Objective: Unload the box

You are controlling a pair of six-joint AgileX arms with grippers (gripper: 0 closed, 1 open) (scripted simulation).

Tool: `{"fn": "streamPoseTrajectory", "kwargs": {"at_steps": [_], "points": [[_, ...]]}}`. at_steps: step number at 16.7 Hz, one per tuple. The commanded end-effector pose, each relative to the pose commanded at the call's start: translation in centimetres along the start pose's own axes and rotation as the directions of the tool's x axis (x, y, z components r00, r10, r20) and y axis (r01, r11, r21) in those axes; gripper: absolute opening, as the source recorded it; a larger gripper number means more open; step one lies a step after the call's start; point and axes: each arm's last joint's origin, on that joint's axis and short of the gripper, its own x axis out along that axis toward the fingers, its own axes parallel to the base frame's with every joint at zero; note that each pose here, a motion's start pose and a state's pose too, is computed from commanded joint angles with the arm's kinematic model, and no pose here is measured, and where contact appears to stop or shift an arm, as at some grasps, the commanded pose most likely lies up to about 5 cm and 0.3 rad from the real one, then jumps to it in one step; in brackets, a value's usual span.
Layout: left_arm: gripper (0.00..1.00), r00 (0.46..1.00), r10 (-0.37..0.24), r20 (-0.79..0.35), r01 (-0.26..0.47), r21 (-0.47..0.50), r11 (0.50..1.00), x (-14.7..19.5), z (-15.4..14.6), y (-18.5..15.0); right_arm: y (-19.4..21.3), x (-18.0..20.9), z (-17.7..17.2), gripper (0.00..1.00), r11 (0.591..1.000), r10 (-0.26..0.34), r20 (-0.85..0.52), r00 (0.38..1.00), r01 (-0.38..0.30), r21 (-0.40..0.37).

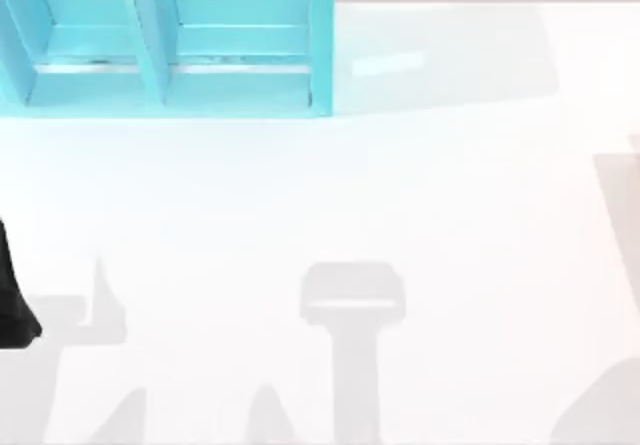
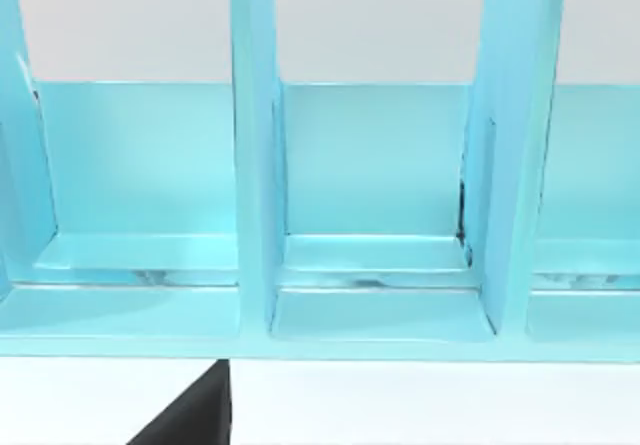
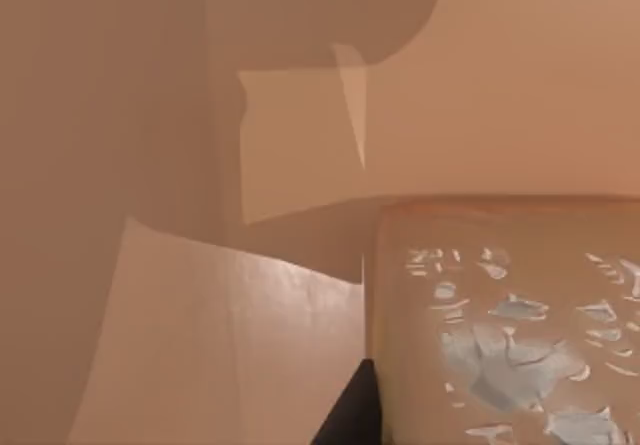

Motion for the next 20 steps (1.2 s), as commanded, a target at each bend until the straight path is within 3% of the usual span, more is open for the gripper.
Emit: {"fn": "streamPoseTrajectory", "kwargs": {"at_steps": [3,4,14,20], "points": [[1.00,1.000,0.000,0.000,0.000,0.000,1.000,0.0,0.0,0.0,0.0,0.0,0.0,0.02,1.000,0.000,0.000,1.000,0.000,0.000],[1.00,1.000,0.000,0.000,0.000,0.000,1.000,0.0,0.0,0.0,0.0,0.0,0.0,0.00,1.000,0.000,0.000,1.000,0.000,0.000],[1.00,1.000,0.000,0.000,0.000,0.000,1.000,0.0,0.0,0.0,-0.1,-0.4,0.1,0.00,1.000,-0.002,0.002,1.000,0.002,0.002],[1.00,1.000,0.000,0.000,0.000,0.000,1.000,0.0,0.0,0.0,-0.6,-6.8,0.8,0.00,1.000,0.005,-0.010,1.000,-0.005,0.002]]}}
